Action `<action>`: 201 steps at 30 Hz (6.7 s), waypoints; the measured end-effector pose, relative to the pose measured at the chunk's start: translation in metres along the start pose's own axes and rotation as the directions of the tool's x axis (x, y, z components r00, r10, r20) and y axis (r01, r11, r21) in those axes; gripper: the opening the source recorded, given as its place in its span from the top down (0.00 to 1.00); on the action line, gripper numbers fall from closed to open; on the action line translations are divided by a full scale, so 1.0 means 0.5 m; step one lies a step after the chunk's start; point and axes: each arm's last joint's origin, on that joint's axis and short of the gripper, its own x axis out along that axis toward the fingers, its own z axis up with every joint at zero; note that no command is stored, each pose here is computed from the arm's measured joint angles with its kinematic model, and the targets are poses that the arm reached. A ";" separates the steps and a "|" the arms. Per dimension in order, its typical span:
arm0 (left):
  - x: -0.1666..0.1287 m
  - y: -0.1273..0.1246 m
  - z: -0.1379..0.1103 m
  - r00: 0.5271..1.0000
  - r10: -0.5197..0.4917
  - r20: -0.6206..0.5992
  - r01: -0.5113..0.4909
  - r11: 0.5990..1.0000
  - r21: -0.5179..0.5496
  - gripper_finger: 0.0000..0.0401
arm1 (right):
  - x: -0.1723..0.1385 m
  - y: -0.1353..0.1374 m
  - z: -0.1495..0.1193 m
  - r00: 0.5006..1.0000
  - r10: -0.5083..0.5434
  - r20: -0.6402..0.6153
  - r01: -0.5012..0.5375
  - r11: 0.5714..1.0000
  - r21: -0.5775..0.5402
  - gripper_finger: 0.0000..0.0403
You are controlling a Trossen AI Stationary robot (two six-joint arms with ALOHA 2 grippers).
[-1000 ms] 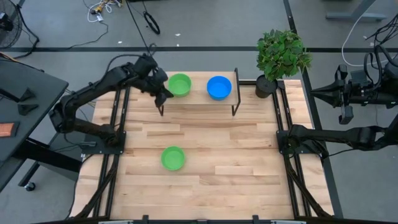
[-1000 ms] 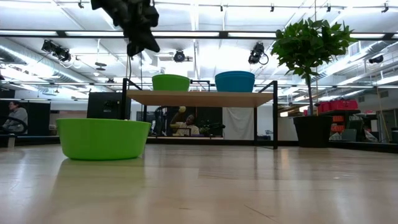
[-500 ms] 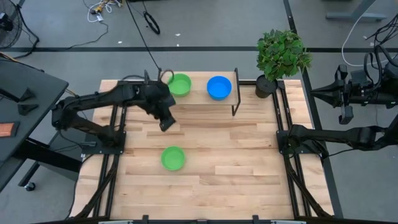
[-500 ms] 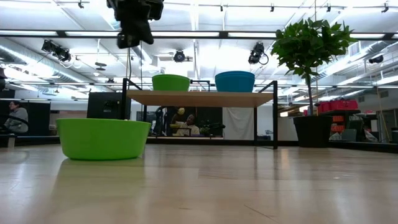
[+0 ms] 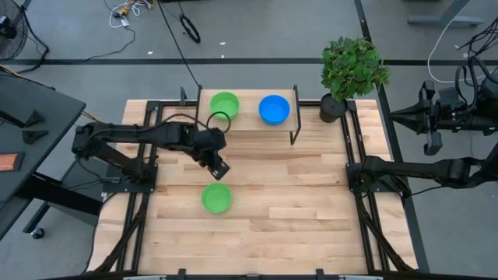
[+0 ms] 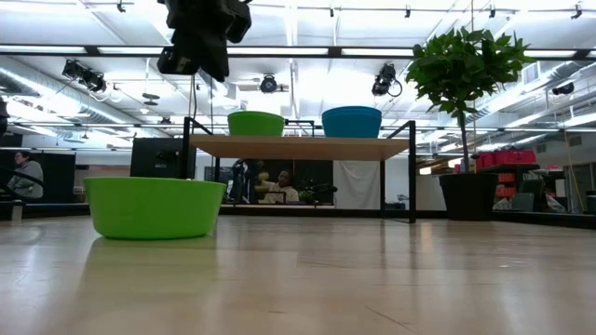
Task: Pick & Place Mini bowls
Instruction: Stack the green bowl on the green bowl on the shelf
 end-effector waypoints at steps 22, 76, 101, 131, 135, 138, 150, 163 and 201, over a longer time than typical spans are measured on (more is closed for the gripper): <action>0.007 -0.021 -0.029 0.998 -0.003 -0.064 0.011 0.992 0.128 0.59 | 0.000 0.000 0.000 1.000 0.001 0.000 -0.001 1.000 0.000 0.94; 0.180 0.051 -0.172 0.901 0.186 -0.392 -0.192 0.981 0.025 0.51 | 0.000 0.000 0.000 1.000 0.000 0.000 0.000 1.000 0.000 0.94; 0.196 0.089 -0.143 0.913 0.170 -0.372 -0.252 0.950 -0.185 0.51 | 0.000 0.000 0.000 1.000 0.000 0.000 0.000 1.000 0.000 0.94; 0.190 0.072 -0.113 0.949 0.123 -0.290 -0.154 0.984 -0.086 0.51 | 0.000 0.000 0.000 1.000 0.000 0.000 0.000 1.000 0.000 0.94; 0.174 0.068 -0.113 0.930 0.156 -0.334 -0.215 0.965 -0.148 0.51 | 0.000 0.000 0.000 1.000 0.000 0.000 0.000 1.000 0.000 0.94; 0.159 0.068 -0.116 0.902 0.196 -0.385 -0.286 0.939 -0.192 0.51 | 0.000 0.000 0.000 1.000 0.000 0.000 0.000 1.000 0.000 0.94; 0.153 0.025 -0.161 0.887 0.210 -0.412 -0.362 0.869 -0.336 0.51 | 0.000 0.000 0.000 1.000 0.000 0.000 0.000 1.000 0.000 0.94; 0.170 -0.014 -0.204 0.902 0.229 -0.366 -0.397 0.773 -0.495 0.51 | 0.000 0.000 0.000 1.000 0.000 0.000 0.000 1.000 0.000 0.94; 0.219 0.006 -0.186 0.881 0.292 -0.373 -0.454 0.746 -0.487 0.75 | 0.000 0.000 0.000 1.000 0.000 0.000 0.000 1.000 0.000 0.94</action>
